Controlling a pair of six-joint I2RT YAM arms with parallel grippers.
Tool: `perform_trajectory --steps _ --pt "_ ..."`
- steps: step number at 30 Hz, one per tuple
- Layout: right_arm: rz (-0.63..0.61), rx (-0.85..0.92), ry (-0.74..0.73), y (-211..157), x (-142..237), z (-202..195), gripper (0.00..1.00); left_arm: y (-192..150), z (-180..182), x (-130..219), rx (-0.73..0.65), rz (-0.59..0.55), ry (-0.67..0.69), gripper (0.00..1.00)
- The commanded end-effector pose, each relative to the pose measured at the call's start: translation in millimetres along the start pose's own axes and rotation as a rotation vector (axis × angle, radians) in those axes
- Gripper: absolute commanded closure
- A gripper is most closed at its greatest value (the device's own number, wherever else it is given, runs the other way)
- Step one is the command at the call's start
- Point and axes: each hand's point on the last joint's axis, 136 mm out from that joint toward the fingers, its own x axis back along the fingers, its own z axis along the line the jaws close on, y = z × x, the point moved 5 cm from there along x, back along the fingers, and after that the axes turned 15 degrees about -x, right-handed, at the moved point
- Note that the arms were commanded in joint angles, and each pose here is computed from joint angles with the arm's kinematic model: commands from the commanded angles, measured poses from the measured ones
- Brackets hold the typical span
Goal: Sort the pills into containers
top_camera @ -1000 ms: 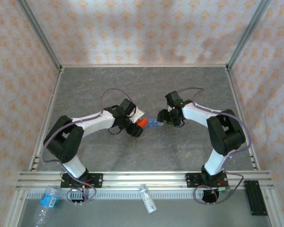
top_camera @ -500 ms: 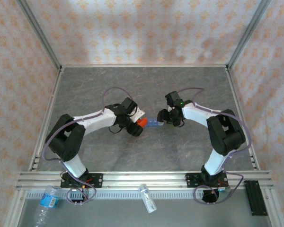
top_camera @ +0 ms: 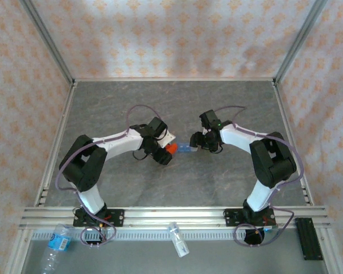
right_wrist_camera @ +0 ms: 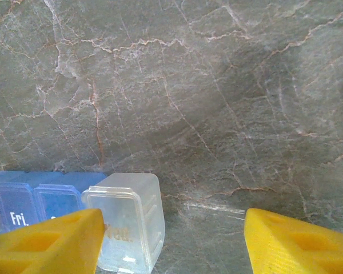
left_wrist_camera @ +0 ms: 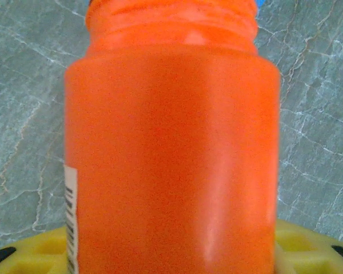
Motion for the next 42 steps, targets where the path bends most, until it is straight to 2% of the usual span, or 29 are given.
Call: perform_trajectory --steps 1,42 --pt "0.006 -0.007 -0.030 -3 -4 -4 0.34 0 6 4 -0.013 0.031 0.020 1.00" --pt "0.014 -0.002 -0.027 -5 -4 -2 0.35 4 7 13 -0.073 0.153 0.018 1.00"
